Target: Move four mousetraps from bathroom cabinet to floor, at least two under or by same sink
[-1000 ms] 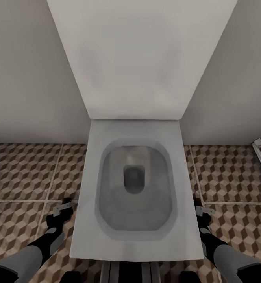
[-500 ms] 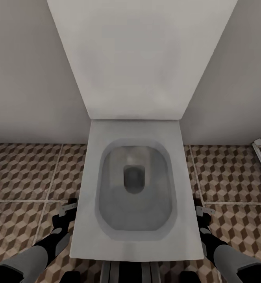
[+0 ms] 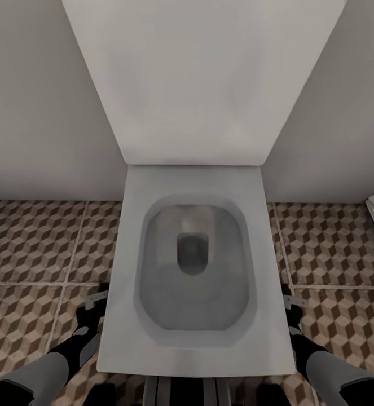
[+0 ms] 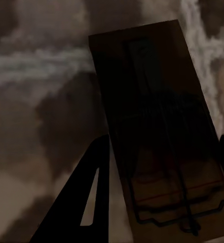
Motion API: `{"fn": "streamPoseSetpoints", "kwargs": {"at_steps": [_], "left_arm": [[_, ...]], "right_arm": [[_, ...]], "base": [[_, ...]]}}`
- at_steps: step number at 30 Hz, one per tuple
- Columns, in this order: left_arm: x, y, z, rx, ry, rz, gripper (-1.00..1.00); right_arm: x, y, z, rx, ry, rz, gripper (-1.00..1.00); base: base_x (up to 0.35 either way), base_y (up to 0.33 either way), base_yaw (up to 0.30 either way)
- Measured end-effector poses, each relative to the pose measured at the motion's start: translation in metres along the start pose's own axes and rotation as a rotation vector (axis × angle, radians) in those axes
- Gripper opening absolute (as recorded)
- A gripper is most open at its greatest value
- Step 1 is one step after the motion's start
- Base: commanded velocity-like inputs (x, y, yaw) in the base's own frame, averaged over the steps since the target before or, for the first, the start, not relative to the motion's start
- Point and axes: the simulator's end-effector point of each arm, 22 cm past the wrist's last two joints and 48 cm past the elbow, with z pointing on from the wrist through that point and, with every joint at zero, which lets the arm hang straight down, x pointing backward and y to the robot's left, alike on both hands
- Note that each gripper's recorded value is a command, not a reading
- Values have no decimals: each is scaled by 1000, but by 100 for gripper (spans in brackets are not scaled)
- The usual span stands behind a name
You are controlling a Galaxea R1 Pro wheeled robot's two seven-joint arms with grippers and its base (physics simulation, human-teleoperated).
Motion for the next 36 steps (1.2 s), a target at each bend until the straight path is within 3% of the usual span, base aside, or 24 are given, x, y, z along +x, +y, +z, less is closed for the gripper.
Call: {"fn": "streamPoseSetpoints", "kwargs": {"at_steps": [3, 36], "left_arm": [[-1, -4, 1, 15, -30, 13, -100], [-1, -4, 1, 15, -30, 14, -100]], "right_arm": [[0, 0, 2, 3, -25, 8, -100], [0, 0, 2, 3, -25, 10, -100]], "base": [[0, 0, 0], [0, 0, 0]]}}
